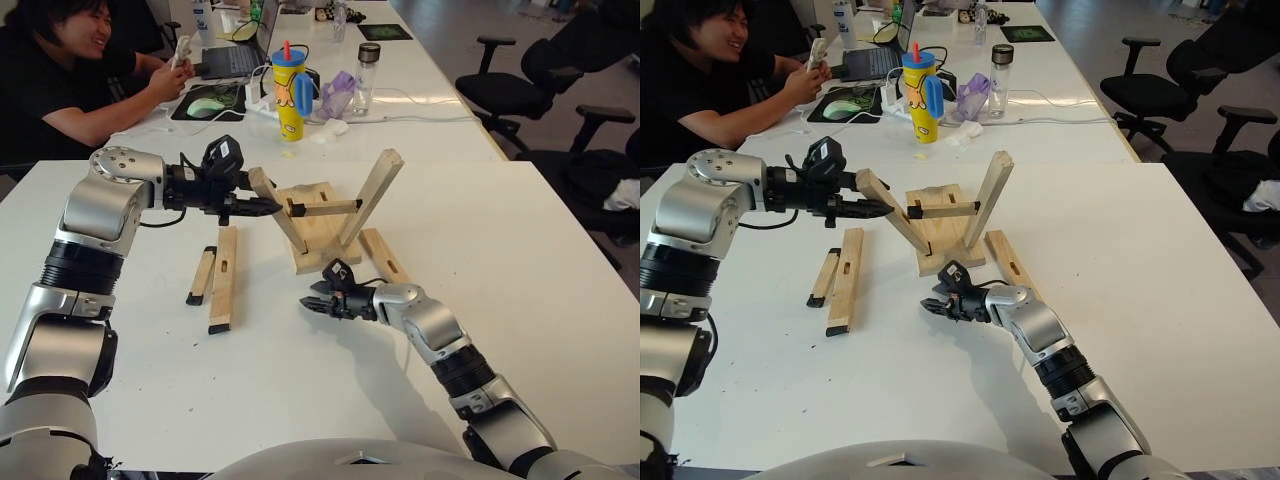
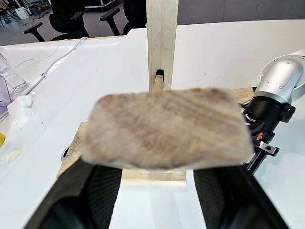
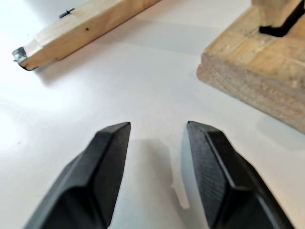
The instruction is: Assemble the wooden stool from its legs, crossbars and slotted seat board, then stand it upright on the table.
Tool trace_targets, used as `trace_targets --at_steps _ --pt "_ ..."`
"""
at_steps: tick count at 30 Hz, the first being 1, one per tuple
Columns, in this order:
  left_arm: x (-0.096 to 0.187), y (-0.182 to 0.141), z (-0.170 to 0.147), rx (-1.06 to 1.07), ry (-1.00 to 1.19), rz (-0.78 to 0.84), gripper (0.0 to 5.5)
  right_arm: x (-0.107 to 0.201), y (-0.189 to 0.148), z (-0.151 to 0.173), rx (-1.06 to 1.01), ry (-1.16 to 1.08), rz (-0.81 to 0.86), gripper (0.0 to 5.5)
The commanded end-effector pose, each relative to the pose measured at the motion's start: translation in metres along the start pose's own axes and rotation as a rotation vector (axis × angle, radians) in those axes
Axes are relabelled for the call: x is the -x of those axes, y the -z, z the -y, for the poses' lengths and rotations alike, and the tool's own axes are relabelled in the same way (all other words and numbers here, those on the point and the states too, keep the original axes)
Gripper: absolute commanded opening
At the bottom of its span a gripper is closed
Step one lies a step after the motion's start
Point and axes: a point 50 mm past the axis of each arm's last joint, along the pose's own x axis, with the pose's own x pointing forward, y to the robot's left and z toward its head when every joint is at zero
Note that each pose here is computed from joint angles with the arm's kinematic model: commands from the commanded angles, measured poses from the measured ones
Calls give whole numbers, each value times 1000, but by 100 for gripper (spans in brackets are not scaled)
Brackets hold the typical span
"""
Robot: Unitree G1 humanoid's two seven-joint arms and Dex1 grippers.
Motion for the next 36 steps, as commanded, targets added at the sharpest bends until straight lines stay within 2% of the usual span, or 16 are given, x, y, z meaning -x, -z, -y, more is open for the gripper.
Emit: trace_targets --at_steps 1,6,13,17,21,23,25,28,34,36 --pt "-10 63 5 223 81 -207 208 6 -1 2 -41 0 67 220" --pt "-16 56 -5 151 135 -275 208 25 -30 3 -75 8 327 220" --pt "-25 31 -13 53 169 -263 208 21 -37 16 -117 131 394 220" --pt "-31 27 -6 17 202 -261 208 11 -28 34 -108 298 310 220" --pt "-36 24 -2 5 214 -254 208 -1 -14 44 -28 374 171 220" --pt "-38 21 -2 11 210 -225 208 -8 5 43 -15 340 19 220" --pt "-44 16 -3 29 189 -151 208 -11 24 38 -60 286 -121 220" --pt "-56 13 0 78 106 22 208 -14 38 29 -108 219 -230 220" --pt "-68 46 19 233 -66 238 208 -15 51 17 -133 154 -304 220" --pt "-72 65 34 256 -72 228 208 -14 55 14 -139 140 -314 220"
